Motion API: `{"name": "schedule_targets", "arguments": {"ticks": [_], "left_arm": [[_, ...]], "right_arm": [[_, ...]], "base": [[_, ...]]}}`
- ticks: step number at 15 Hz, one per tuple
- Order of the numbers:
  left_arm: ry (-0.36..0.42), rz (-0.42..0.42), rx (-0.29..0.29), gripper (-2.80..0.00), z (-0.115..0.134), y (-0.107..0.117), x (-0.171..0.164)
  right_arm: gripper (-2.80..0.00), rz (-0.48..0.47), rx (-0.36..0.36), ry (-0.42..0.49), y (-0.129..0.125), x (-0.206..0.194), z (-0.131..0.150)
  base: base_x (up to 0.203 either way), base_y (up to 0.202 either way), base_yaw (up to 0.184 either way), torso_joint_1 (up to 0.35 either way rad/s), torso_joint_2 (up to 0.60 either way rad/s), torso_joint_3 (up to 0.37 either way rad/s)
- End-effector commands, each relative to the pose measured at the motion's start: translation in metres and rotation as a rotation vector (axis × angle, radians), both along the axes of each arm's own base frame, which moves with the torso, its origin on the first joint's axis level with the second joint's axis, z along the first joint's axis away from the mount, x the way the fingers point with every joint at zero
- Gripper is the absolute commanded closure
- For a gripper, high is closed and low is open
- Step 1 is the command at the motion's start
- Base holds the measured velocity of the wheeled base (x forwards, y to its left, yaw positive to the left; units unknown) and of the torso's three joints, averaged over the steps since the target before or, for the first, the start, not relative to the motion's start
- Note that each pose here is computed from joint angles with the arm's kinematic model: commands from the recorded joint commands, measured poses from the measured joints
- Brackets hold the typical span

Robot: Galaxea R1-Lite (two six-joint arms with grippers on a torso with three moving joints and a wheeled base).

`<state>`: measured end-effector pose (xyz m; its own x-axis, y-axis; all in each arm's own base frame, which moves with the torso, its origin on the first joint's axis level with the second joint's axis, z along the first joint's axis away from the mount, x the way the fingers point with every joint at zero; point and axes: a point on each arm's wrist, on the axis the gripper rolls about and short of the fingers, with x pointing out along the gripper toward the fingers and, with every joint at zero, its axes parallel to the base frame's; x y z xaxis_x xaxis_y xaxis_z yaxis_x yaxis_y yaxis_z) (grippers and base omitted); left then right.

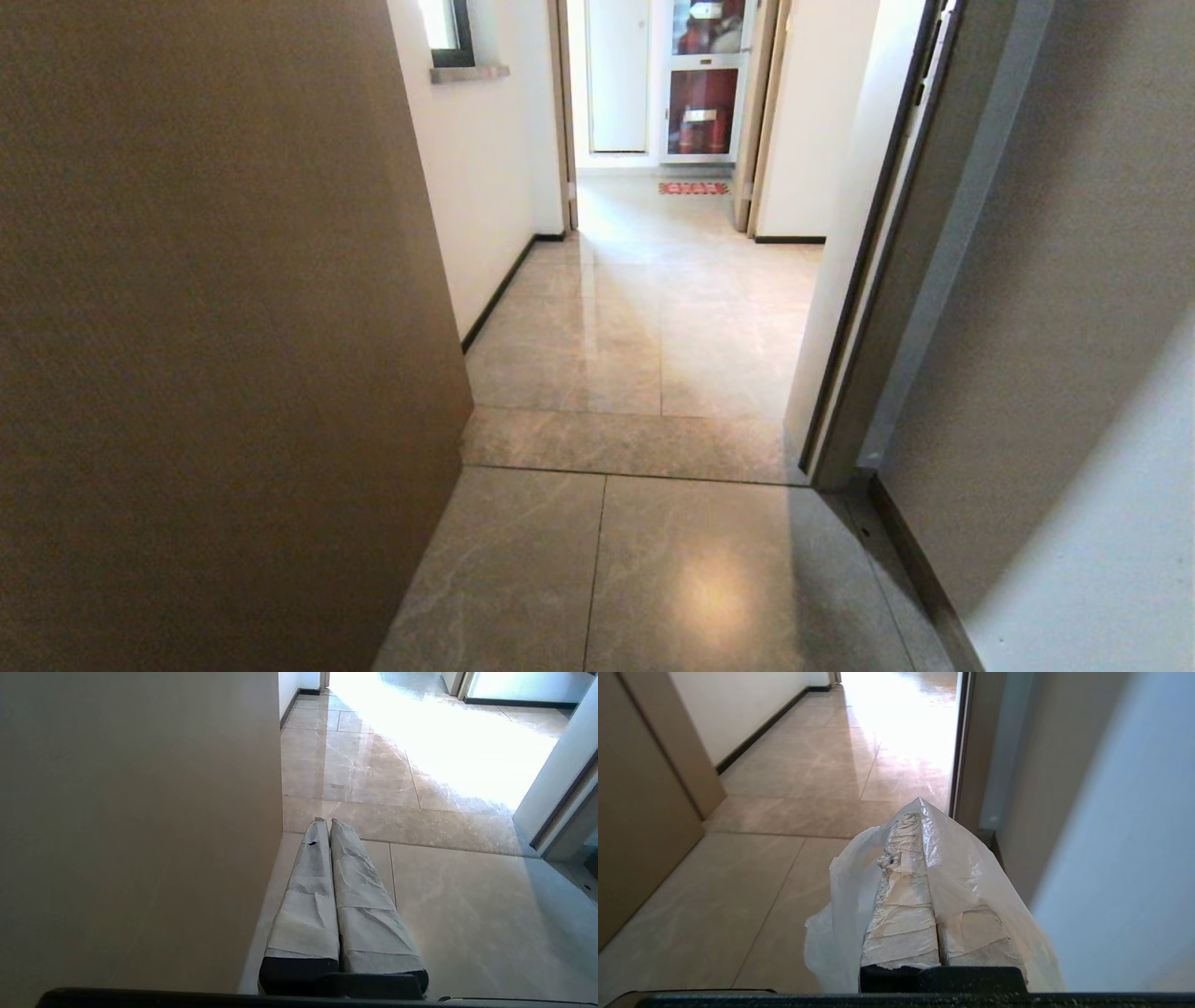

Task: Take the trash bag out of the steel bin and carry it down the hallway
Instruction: Put the trash bag at the door

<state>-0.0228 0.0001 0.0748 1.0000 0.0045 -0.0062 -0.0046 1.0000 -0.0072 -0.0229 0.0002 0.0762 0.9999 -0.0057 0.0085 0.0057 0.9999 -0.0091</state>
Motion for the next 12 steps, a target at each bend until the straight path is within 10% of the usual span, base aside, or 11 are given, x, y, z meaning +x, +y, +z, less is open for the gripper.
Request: {"name": "schedule_targets", "arguments": {"ticks": [1, 12], "left_arm": [[0.0, 0.0, 0.0, 0.0, 0.0, 0.0, 0.0], [0.0, 0.0, -0.002, 0.0, 0.0, 0.0, 0.0]], "right_arm": [[0.0, 0.002, 0.0, -0.001, 0.0, 0.0, 0.0], [0.0, 0.0, 0.0, 0.0, 0.0, 0.0, -0.0001]], "base": [[0.195, 0.0, -0.001, 0.002, 0.01, 0.002], [0.191, 0.0, 0.0, 0.003, 0.0, 0.002]]}}
